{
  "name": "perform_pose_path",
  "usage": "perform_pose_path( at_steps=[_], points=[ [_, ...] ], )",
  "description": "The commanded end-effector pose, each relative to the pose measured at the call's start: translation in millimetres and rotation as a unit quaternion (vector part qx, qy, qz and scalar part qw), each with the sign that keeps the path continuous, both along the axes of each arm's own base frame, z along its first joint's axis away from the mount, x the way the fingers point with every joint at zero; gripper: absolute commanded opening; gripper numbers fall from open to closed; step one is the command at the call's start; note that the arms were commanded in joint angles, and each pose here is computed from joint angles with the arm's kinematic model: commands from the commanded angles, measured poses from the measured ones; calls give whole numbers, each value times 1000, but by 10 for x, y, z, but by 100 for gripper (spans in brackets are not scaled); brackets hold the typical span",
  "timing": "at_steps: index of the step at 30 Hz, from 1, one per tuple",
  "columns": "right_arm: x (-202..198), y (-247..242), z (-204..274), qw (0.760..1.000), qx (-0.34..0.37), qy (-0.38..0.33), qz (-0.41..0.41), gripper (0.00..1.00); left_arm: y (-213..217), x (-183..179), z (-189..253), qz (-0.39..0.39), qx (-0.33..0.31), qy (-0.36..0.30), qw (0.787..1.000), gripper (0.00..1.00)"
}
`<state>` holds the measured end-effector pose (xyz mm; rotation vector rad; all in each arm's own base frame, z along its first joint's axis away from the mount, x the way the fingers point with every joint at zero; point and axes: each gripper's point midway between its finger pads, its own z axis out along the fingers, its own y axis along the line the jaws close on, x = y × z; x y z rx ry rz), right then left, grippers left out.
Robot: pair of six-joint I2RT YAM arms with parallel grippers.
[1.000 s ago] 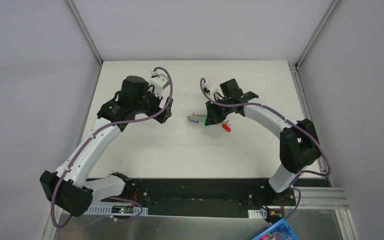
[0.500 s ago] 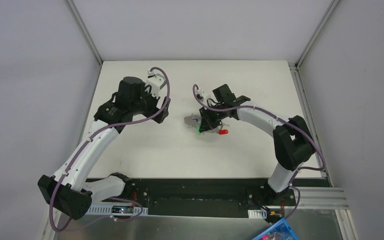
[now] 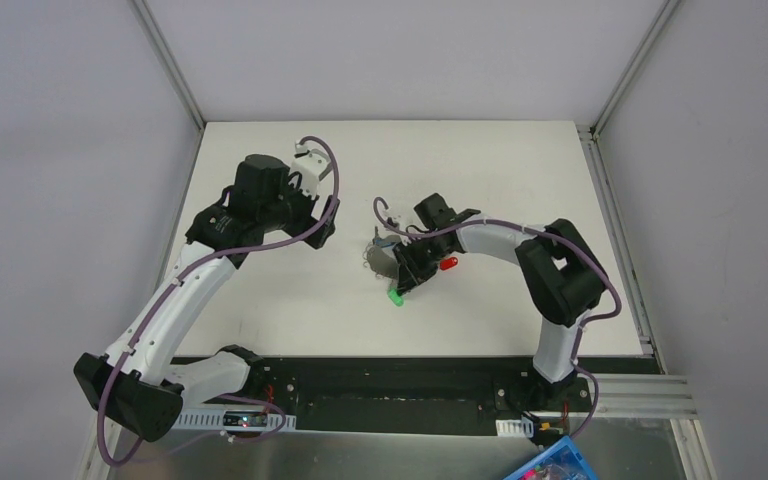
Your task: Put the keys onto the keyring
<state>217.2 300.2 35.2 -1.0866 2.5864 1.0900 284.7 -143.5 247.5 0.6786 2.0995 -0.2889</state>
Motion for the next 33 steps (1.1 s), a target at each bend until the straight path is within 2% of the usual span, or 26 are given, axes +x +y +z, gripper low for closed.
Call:
perform_pose_path(
  at_steps=[1, 4, 7, 16, 33],
  points=[
    [-85, 22, 21, 1000, 9, 12, 18, 33, 81, 0, 147, 10, 3, -27, 1000, 90],
    [-32, 19, 174, 999, 14, -14, 26, 50, 92, -3, 151, 10, 4, -32, 999, 90],
    [65, 5, 393, 997, 25, -58, 31, 56, 103, -9, 157, 10, 5, -37, 999, 90],
    [481, -236, 676, 992, 26, -121, -14, 56, 136, -9, 221, 15, 6, -54, 998, 91],
    [863, -480, -77, 988, -91, -108, -55, 55, 153, 9, 194, 18, 11, -56, 998, 91]
  ],
)
